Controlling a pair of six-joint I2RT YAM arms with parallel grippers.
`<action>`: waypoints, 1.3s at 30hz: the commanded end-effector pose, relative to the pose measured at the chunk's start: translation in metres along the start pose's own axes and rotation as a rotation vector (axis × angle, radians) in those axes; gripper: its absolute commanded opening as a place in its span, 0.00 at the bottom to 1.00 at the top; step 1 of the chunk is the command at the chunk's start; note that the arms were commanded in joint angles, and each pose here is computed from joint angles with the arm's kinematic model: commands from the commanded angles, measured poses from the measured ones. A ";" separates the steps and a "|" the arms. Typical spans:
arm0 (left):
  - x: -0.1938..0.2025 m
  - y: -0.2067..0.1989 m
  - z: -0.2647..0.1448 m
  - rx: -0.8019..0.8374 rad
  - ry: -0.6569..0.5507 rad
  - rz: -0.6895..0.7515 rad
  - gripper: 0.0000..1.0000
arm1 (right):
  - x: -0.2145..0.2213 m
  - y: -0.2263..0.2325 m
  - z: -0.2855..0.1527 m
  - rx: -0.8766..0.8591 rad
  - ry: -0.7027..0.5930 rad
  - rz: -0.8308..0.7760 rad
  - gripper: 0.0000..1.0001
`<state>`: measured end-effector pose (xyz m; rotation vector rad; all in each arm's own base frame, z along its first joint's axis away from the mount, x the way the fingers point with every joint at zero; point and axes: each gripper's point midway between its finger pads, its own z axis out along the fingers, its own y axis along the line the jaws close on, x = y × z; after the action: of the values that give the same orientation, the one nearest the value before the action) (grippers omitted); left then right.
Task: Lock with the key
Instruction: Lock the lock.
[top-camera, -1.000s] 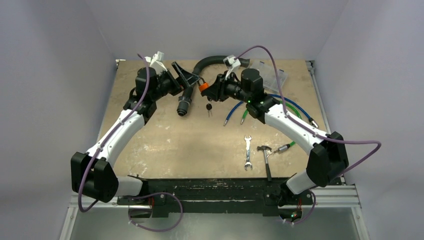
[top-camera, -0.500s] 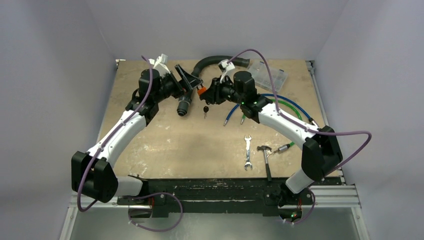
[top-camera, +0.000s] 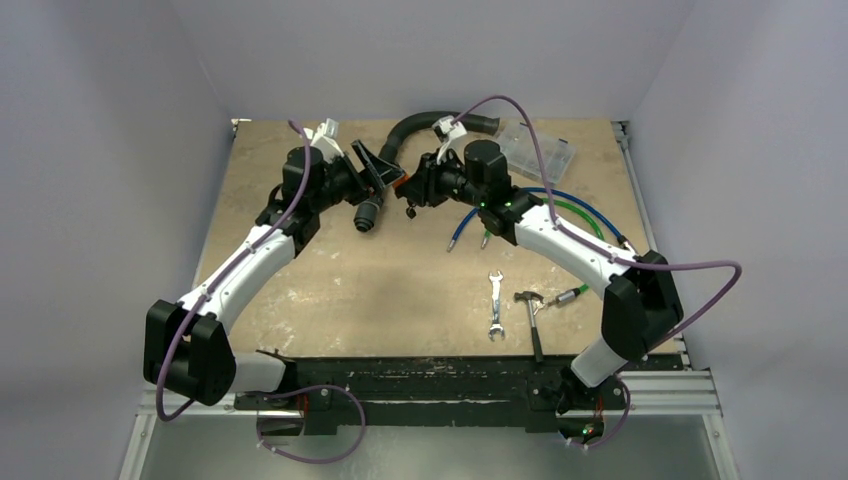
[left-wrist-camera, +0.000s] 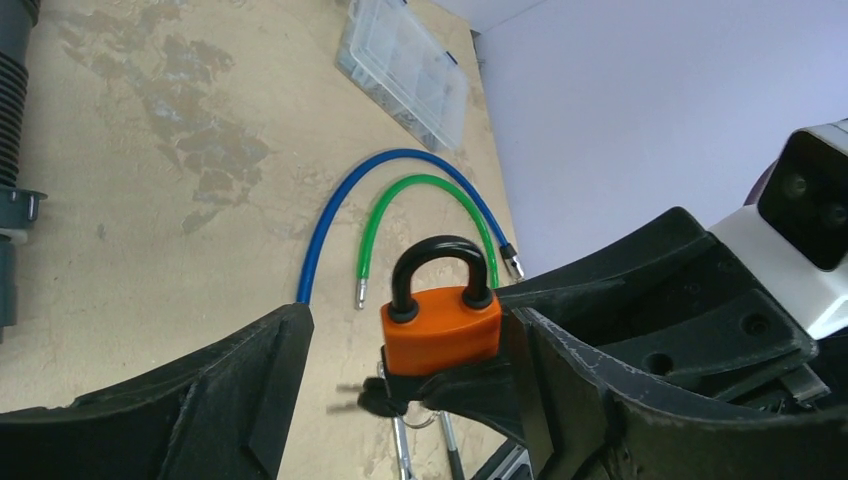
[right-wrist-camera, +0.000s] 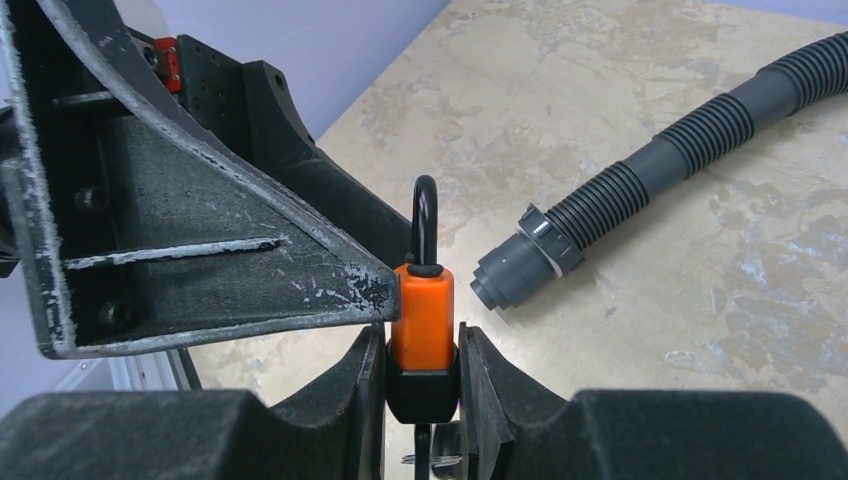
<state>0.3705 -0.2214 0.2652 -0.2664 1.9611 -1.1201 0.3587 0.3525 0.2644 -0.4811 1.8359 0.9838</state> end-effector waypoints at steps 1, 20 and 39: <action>-0.005 -0.018 -0.001 0.069 -0.025 0.004 0.75 | -0.037 0.021 0.004 -0.046 -0.101 -0.037 0.00; 0.009 0.001 0.009 0.031 0.001 -0.062 0.61 | -0.035 0.021 0.011 -0.029 -0.098 -0.029 0.00; 0.016 0.008 0.012 0.028 0.011 -0.101 0.40 | -0.031 0.014 0.014 -0.005 -0.090 -0.018 0.00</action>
<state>0.3733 -0.2292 0.2466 -0.3620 1.9654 -1.1944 0.3599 0.3623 0.2449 -0.4749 1.9026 0.9609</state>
